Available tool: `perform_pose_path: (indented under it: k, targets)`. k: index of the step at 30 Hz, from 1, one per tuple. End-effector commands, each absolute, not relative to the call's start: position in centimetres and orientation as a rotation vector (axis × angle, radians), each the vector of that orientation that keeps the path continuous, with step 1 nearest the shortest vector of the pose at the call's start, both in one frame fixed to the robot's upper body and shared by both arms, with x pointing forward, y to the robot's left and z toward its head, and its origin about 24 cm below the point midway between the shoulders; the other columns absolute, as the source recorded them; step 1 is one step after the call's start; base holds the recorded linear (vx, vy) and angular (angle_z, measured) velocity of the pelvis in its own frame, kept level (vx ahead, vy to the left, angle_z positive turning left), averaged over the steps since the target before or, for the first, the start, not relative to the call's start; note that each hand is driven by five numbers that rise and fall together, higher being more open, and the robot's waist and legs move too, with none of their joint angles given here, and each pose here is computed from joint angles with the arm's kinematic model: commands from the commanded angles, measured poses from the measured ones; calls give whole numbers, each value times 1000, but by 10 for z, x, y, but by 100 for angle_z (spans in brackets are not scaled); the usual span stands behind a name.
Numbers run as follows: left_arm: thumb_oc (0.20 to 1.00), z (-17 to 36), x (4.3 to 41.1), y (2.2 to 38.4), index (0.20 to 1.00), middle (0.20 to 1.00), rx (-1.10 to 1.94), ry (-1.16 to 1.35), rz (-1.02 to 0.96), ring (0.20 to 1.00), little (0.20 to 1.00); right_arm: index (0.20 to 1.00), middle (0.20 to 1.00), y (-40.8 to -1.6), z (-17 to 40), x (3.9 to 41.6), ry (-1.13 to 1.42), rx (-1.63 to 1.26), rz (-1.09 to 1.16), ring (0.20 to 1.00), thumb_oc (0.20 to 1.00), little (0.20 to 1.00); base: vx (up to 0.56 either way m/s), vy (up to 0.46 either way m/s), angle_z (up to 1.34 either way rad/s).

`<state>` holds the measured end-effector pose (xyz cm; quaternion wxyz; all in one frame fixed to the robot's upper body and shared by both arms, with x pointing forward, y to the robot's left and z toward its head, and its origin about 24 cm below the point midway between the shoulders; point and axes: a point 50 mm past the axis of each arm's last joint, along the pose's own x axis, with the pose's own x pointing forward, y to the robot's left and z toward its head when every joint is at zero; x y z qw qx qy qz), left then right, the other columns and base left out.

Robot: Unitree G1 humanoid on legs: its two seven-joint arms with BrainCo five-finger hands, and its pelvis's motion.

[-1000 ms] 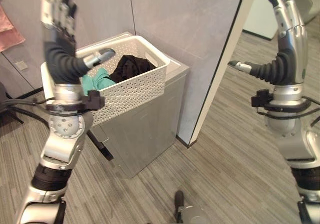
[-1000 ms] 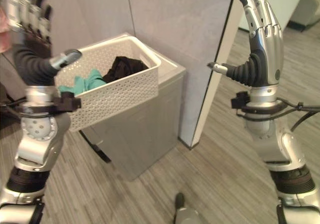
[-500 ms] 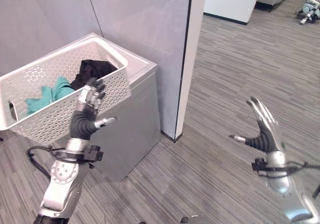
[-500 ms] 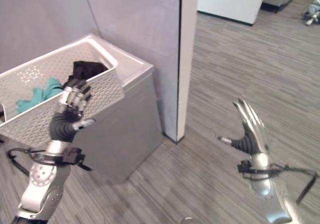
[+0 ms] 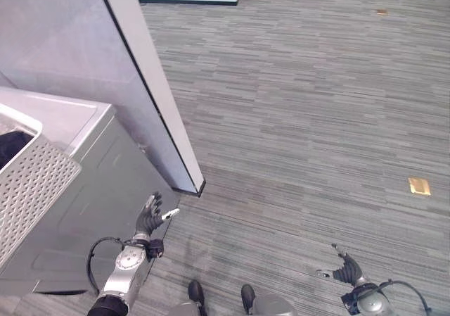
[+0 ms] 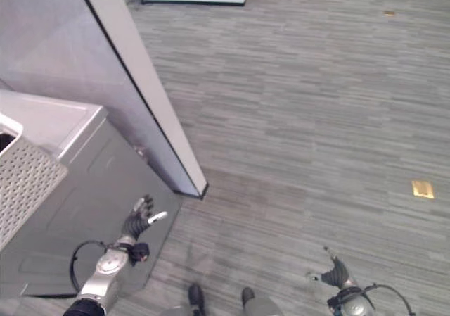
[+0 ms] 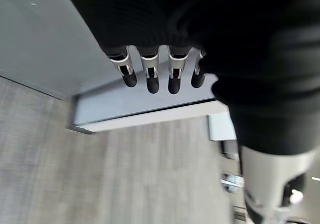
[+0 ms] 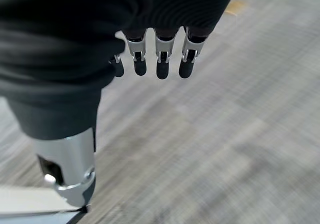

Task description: Grab the laundry basket,head to the washer,open it,put in the laundry and shut it.

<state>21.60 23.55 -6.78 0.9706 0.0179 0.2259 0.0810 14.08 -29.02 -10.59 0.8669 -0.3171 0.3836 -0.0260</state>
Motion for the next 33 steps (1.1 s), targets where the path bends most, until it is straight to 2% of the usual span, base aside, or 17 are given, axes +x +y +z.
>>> perform_pose_path:
  k: [1,3,5,7,9,18,27,33]
  targets:
    - [1000,-65,219,232,1000,1000,74,426,152,1000,1000,1000,1000,-292,-99,151,769,-651,-30,1000,1000,1000,133,125,-126]
    - [1000,-70,217,234,1000,1000,123,458,141,1000,1000,1000,1000,-291,-102,151,787,-651,-12,1000,1000,1000,69,100,-86]
    - [1000,-97,195,236,1000,1000,176,624,128,1000,1000,1000,1000,-294,-111,139,868,-620,-8,1000,1000,1000,171,252,-85]
    - [1000,-103,190,236,1000,1000,187,661,131,1000,1000,1000,1000,-295,-112,139,884,-615,-11,1000,1000,1000,199,291,-69]
    - [1000,-121,167,241,1000,1000,233,785,131,1000,1000,1000,1000,-290,-128,119,1007,-509,-42,1000,1000,1000,261,425,-49]
    - [1000,-129,152,241,1000,1000,240,846,131,1000,1000,1000,1000,-281,-142,99,1108,-387,-96,1000,1000,1000,58,118,-27]
    - [1000,-134,142,241,1000,1000,232,886,134,1000,1000,1000,1000,-276,-141,108,1083,-414,-42,1000,1000,1000,6,-35,-4]
    - [1000,-128,154,245,1000,1000,248,856,135,1000,1000,1000,1000,-274,-129,137,989,-527,63,1000,1000,1000,-99,-199,36]
